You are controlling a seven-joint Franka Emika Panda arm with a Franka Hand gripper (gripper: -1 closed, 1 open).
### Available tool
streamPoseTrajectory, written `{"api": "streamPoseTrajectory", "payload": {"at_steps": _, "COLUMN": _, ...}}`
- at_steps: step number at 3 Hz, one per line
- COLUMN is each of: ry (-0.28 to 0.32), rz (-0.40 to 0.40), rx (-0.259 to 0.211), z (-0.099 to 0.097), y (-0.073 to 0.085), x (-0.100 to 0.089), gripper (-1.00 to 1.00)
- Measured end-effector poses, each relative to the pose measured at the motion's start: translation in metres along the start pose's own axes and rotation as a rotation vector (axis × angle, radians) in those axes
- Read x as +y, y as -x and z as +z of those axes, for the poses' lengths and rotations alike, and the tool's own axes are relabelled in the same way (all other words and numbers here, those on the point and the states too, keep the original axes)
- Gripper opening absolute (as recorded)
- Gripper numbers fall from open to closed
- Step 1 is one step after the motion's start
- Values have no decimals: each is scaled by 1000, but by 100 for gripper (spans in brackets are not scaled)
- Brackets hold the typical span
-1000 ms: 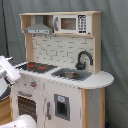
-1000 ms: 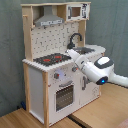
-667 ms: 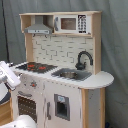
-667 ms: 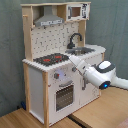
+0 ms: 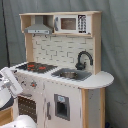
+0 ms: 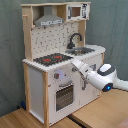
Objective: Play with the kitchen
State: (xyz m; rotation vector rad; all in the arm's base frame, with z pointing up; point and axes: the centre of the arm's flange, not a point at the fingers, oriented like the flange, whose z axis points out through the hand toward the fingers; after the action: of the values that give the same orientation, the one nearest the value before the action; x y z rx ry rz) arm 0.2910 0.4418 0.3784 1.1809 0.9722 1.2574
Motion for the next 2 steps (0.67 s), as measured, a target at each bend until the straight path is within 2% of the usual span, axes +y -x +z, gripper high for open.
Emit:
{"api": "streamPoseTrajectory", "payload": {"at_steps": 1, "ry": -39, "rz": 68, "rx": 15, "z": 1, "y": 9, "x": -10, "gripper": 100}}
{"api": "streamPoseTrajectory", "payload": {"at_steps": 2, "ry": -81, "rz": 157, "rx": 41, "z": 1, "y": 17, "x": -12, "gripper": 100}}
